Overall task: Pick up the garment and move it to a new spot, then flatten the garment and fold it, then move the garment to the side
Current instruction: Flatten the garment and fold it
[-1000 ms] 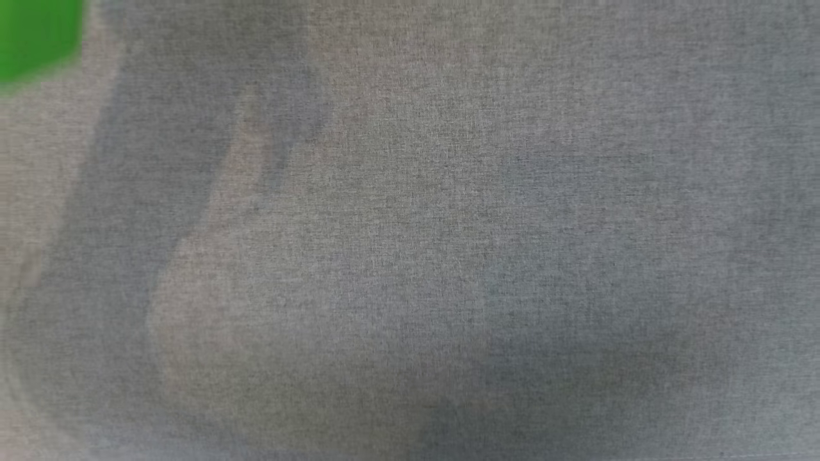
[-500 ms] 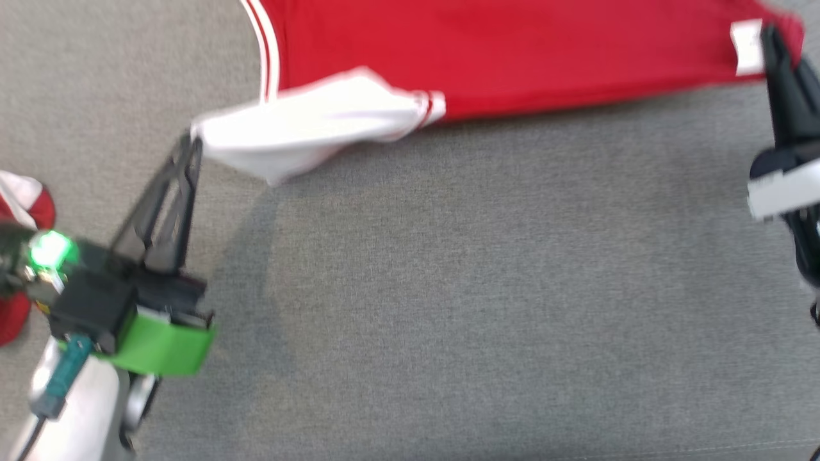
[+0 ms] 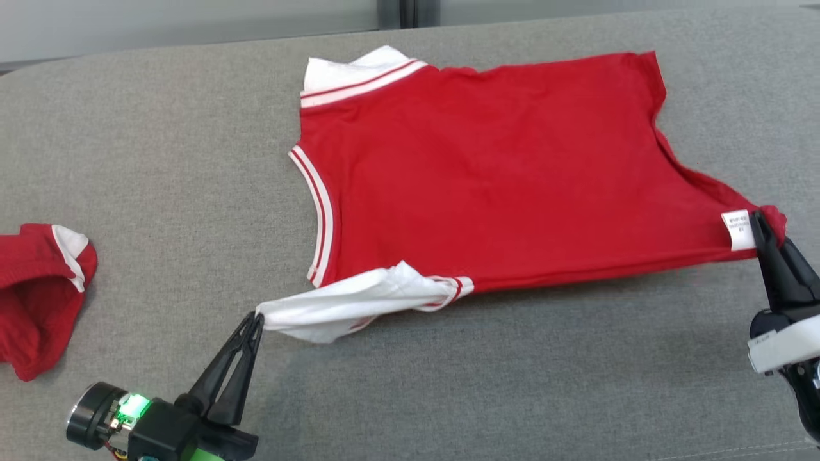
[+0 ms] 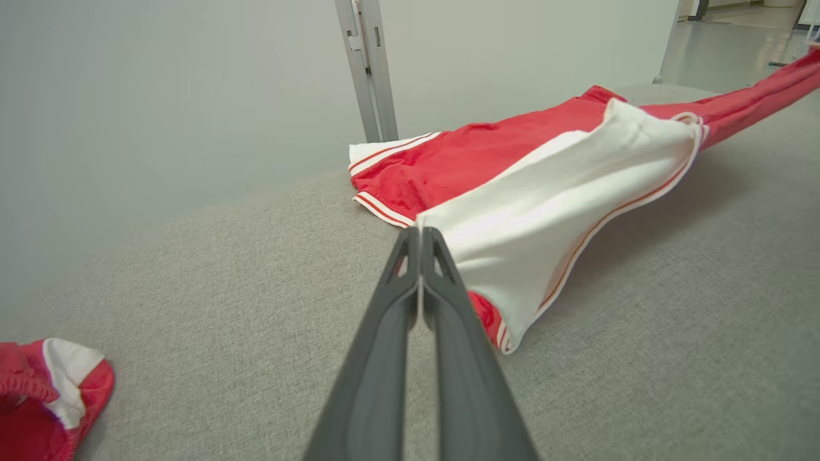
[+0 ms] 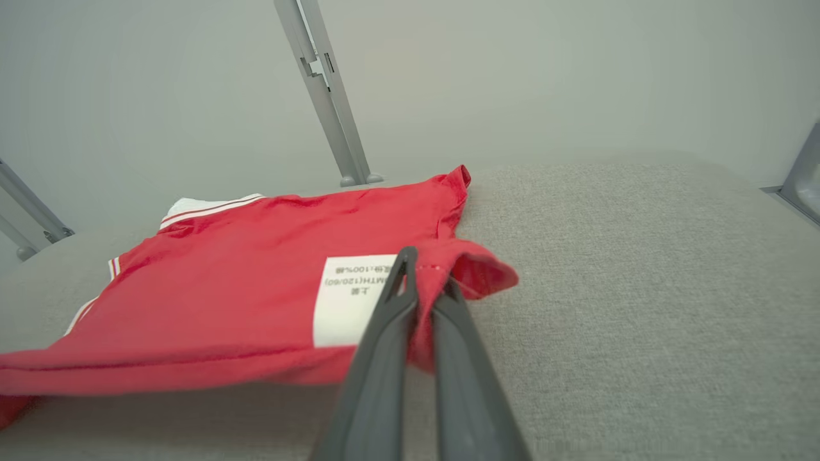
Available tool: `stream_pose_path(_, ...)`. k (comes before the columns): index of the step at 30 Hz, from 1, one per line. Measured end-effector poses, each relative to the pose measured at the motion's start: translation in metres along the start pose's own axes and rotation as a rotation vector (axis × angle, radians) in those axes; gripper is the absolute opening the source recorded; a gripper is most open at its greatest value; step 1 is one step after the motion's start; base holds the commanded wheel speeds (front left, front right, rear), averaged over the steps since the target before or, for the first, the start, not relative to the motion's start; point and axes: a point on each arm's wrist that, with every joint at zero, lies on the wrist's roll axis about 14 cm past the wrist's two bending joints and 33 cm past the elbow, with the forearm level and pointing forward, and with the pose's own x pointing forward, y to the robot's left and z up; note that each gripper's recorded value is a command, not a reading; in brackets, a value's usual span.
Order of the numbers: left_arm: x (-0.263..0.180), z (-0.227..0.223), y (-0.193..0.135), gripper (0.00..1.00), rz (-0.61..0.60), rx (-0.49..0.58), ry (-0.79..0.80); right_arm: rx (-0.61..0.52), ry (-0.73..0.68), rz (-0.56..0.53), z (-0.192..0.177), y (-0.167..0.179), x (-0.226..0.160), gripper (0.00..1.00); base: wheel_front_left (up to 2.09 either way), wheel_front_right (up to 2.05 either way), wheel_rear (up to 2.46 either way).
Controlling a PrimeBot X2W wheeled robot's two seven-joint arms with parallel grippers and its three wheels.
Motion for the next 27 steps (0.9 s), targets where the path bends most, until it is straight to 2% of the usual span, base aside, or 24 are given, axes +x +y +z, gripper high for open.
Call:
stream_pose_path(6, -0.004, -0.002, -0.005, 0.0, -0.021, 0.034, 0.01, 0.004, 0.007, -0.03, -0.003, -0.004, -0.018, 0.0, 0.0, 0.0, 0.0)
stream_pose_path(10, 0.009, -0.005, -0.007, 0.0, -0.047, 0.052, 0.015, 0.023, 0.07, -0.053, -0.026, -0.007, -0.02, 0.0, 0.0, 0.0, 0.0)
stream_pose_path(18, 0.045, -0.023, -0.006, 0.0, -0.096, 0.073, 0.055, 0.024, 0.134, -0.069, -0.047, -0.014, 0.01, 0.0, 0.0, 0.0, 0.0)
stream_pose_path(27, 0.094, -0.017, 0.002, 0.0, -0.159, 0.207, 0.024, 0.021, 0.122, -0.067, -0.048, -0.018, 0.054, 0.0, 0.0, 0.0, 0.0)
